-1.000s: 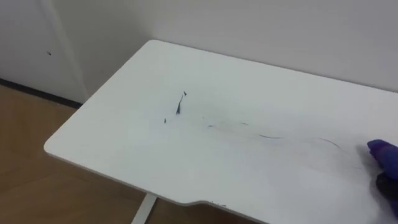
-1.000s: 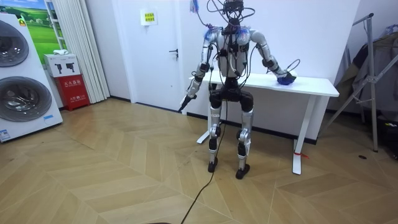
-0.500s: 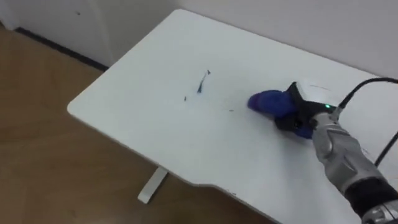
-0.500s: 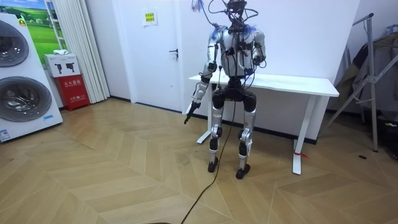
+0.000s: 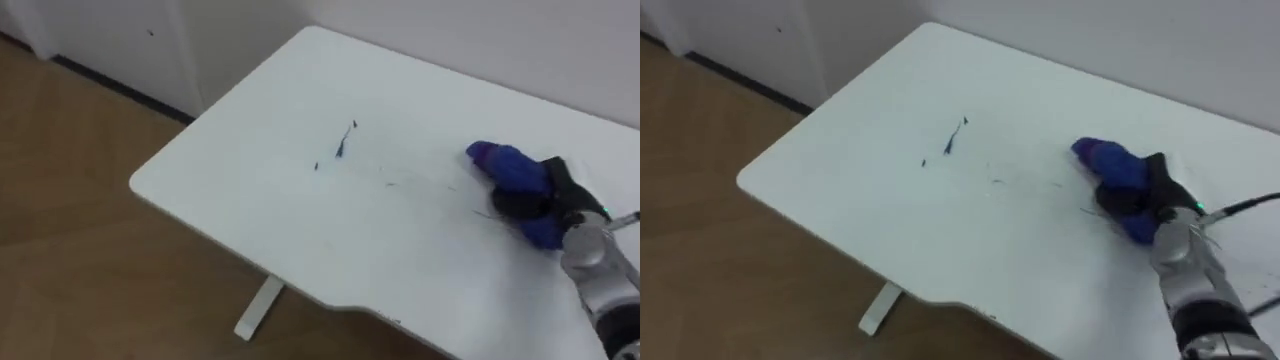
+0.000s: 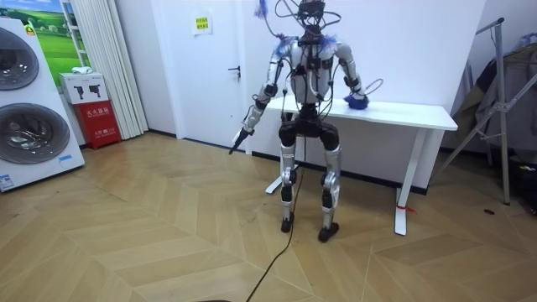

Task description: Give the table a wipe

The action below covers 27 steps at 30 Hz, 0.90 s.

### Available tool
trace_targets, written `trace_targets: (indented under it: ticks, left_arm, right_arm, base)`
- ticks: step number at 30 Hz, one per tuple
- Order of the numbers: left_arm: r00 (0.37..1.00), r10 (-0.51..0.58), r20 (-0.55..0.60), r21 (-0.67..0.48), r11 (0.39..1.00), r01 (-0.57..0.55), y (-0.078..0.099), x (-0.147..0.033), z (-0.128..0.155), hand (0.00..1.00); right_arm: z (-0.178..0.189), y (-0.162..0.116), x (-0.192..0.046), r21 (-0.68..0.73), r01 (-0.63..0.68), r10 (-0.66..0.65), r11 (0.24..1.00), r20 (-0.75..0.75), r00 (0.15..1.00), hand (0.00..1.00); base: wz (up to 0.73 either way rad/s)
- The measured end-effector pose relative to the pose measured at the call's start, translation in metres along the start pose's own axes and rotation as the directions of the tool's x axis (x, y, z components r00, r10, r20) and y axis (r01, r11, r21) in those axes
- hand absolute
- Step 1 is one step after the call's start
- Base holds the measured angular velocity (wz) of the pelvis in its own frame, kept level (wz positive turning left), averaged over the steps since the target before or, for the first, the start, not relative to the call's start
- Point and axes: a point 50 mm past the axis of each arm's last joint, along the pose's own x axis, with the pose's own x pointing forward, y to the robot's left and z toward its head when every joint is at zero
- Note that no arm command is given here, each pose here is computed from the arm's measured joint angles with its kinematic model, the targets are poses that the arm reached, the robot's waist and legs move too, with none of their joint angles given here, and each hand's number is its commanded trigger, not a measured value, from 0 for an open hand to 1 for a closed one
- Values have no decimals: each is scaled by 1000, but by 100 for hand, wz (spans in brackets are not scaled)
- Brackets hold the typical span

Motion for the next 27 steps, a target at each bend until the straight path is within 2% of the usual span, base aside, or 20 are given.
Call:
trace_targets:
  ticks: [3, 8, 10, 11, 14, 15, 16, 18, 21, 24, 27]
  left_arm:
    - [999, 31, 44, -21, 999, -30, 7, 3, 11, 0]
    - [988, 71, 140, -5, 997, -71, 25, 8, 37, 0]
    - [986, 80, 148, -3, 997, -80, 28, 9, 38, 0]
    - [986, 83, 144, -16, 997, -82, 27, 8, 38, 0]
    - [990, 56, 128, -57, 997, -49, 13, 6, 34, 0]
    - [992, 18, 121, -62, 998, -11, -4, 3, 34, 0]
    - [992, -2, 123, -64, 998, 10, -12, 1, 35, 0]
    - [988, -77, 137, -72, 994, 87, -42, -6, 40, 0]
    - [986, -91, 137, -65, 993, 100, -46, -8, 40, 0]
    - [990, -118, 74, -49, 991, 121, -51, -9, 24, 0]
    - [991, -130, -3, -39, 991, 130, -50, -13, 1, 0]
  right_arm:
    - [-41, -5, -10, 62, 48, -39, 997, -140, 989, 100]
    - [-61, 2, -21, 72, 25, -11, 997, -185, 983, 100]
    - [-57, 12, -23, 84, -7, 22, 996, -168, 986, 100]
    - [-43, 18, -22, 66, -37, 44, 997, -106, 993, 100]
    - [7, 32, -21, -107, -100, 114, 989, 126, 985, 100]
    - [36, 36, -20, -200, -83, 130, 976, 235, 963, 100]
    - [49, 38, -21, -250, -63, 136, 966, 286, 949, 100]
    - [101, 43, -24, -397, 17, 166, 918, 422, 891, 100]
    - [161, 48, -31, -509, 120, 206, 852, 537, 818, 100]
    - [204, 42, -38, -520, 203, 208, 830, 625, 752, 100]
    - [208, 36, -36, -507, 224, 184, 832, 635, 750, 100]
  base:
    - [-23]
    - [6]
    - [-13]
    - [-53]
    - [-50]
    - [-57]
    - [-56]
    - [-38]
    - [-4]
    - [-33]
    - [7]
